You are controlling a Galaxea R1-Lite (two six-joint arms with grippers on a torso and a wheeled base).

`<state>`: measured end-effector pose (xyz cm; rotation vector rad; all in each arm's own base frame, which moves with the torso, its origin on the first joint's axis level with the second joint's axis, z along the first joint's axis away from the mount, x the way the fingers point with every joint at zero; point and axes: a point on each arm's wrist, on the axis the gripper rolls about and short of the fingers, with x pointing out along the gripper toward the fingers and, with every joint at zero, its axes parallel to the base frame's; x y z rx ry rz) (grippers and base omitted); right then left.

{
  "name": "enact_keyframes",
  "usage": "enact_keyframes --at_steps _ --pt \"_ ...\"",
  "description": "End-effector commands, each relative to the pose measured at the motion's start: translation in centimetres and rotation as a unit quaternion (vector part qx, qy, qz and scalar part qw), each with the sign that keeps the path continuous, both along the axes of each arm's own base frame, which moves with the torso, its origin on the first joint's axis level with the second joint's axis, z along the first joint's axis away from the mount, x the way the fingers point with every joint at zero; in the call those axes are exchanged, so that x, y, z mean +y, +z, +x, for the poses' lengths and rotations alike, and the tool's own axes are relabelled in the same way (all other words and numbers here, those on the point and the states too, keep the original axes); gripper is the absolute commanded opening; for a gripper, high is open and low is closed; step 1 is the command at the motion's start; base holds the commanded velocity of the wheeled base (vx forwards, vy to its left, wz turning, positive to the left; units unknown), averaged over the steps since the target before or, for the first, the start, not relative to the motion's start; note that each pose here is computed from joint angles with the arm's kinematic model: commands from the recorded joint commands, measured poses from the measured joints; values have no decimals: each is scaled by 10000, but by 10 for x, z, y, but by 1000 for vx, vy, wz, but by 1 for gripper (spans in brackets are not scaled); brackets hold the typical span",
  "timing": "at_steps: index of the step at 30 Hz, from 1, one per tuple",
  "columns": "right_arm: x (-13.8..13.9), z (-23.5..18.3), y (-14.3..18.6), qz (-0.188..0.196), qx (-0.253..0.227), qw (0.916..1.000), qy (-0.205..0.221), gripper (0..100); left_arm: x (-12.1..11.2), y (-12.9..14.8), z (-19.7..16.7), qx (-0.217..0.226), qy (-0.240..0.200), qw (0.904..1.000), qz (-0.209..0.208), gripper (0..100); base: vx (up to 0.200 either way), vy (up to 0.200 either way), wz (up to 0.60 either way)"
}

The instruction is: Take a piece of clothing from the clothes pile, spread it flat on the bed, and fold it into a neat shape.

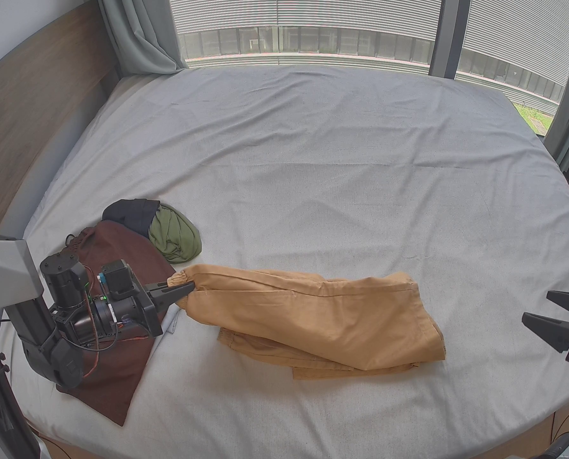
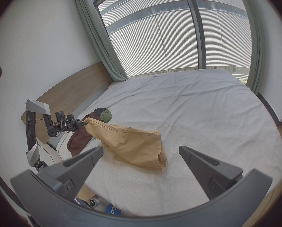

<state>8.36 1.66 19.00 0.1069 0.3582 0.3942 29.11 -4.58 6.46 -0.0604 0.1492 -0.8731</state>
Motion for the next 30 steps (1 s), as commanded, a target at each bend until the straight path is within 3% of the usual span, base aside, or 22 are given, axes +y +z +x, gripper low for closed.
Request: enact_keyframes --at_steps 1,9,16,30 --pt "5 34 0 2 329 9993 177 100 -1 -1 1 11 -2 10000 2 0 0 0 0" --pt "12 83 -7 99 280 9985 454 100 -1 -2 1 26 -2 10000 4 0 0 0 0" --pt "11 112 -34 191 750 9961 433 100 -1 -10 5 125 -2 9999 14 0 0 0 0" --pt "6 138 -56 480 1023 9906 767 100 0 -13 8 144 12 9999 27 0 0 0 0"
